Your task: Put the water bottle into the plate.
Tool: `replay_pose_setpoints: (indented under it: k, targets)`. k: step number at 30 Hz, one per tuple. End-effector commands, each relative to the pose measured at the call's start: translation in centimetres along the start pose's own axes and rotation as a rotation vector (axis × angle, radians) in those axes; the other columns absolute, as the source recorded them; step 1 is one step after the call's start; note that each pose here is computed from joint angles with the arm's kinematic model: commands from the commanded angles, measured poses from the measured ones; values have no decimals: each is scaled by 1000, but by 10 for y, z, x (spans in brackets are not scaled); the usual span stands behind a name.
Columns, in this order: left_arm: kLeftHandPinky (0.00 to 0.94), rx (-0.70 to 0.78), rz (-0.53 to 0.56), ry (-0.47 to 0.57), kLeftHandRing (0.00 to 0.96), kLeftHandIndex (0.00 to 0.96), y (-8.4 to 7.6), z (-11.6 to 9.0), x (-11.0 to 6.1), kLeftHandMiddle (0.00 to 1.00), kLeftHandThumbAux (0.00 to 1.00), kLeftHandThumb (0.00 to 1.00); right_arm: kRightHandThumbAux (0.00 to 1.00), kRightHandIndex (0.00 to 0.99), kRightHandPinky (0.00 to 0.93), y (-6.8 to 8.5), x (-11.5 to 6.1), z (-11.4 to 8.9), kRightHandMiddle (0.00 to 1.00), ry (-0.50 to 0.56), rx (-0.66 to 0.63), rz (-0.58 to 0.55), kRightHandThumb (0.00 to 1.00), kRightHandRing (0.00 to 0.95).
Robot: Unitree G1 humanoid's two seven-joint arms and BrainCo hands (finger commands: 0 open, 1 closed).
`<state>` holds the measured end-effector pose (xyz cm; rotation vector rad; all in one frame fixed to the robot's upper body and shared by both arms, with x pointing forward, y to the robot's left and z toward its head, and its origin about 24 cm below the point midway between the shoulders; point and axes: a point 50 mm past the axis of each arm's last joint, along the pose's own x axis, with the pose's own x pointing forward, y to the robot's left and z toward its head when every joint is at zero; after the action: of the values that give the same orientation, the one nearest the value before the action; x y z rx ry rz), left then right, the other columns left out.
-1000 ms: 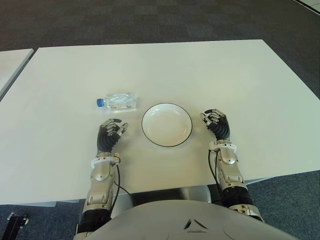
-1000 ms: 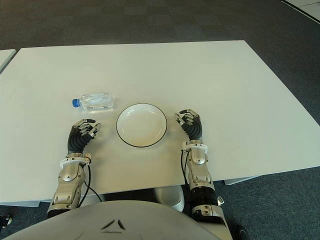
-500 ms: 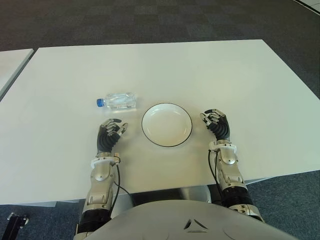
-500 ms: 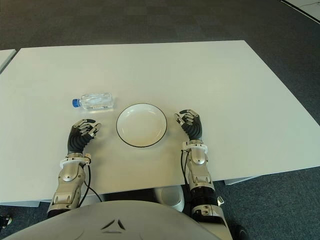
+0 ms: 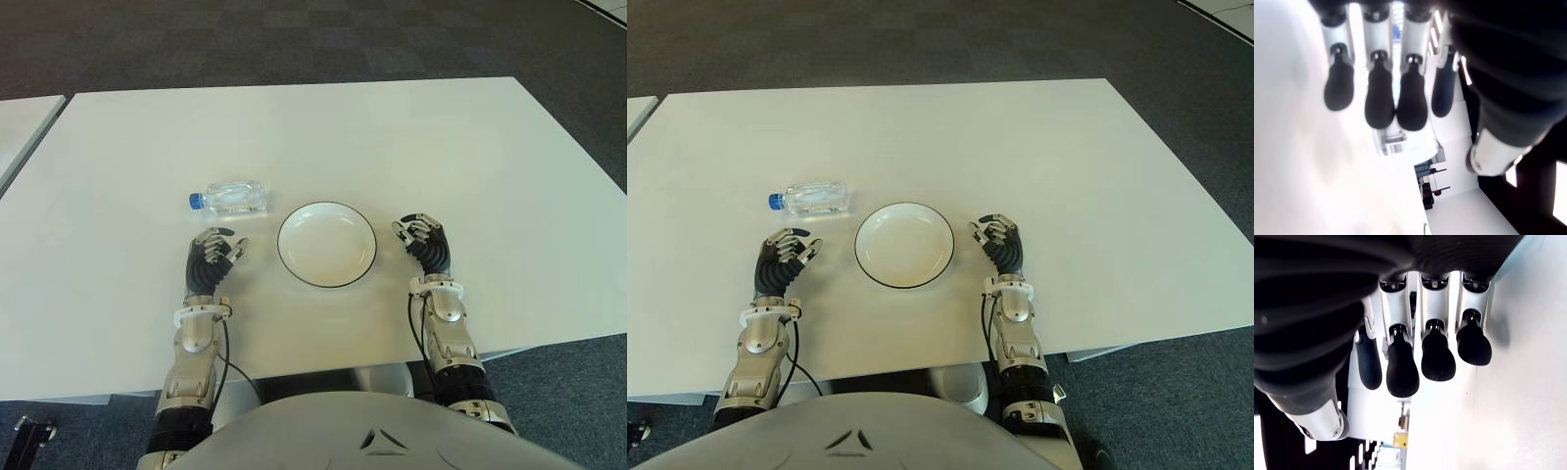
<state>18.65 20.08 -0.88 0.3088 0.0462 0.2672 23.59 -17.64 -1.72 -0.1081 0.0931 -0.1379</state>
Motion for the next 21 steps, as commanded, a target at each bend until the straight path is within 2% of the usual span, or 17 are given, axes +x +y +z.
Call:
replay_pose_setpoints:
  k: [1,6,11,15,17,20,21]
  targets:
    - [674,155,19,-121,697,435,9,9,11,717,715,706,729,438,739,1,-10,-21,756,118,7,-3,704,748]
    - [673,405,90,-262,698,434,18,21,25,715,717,706,729,438,729,2,-10,-21,748,118,12,-4,705,741]
    - [671,497,132,-315,694,433,20,28,36,706,717,707,729,438,725,2,-10,-21,745,115,13,-3,705,739]
    - [656,543,149,-314,676,432,20,31,42,675,717,707,729,438,730,3,-11,-21,745,112,14,-3,705,739]
    - [534,588,149,-304,540,424,20,33,48,536,716,704,729,438,730,3,-11,-21,742,110,16,-4,705,736]
    - [445,643,137,-303,439,418,20,35,56,436,715,701,729,438,729,4,-11,-21,740,110,18,-7,706,734]
    - [348,662,132,-303,332,312,21,36,60,337,691,632,729,438,730,4,-11,-21,738,111,19,-7,706,733]
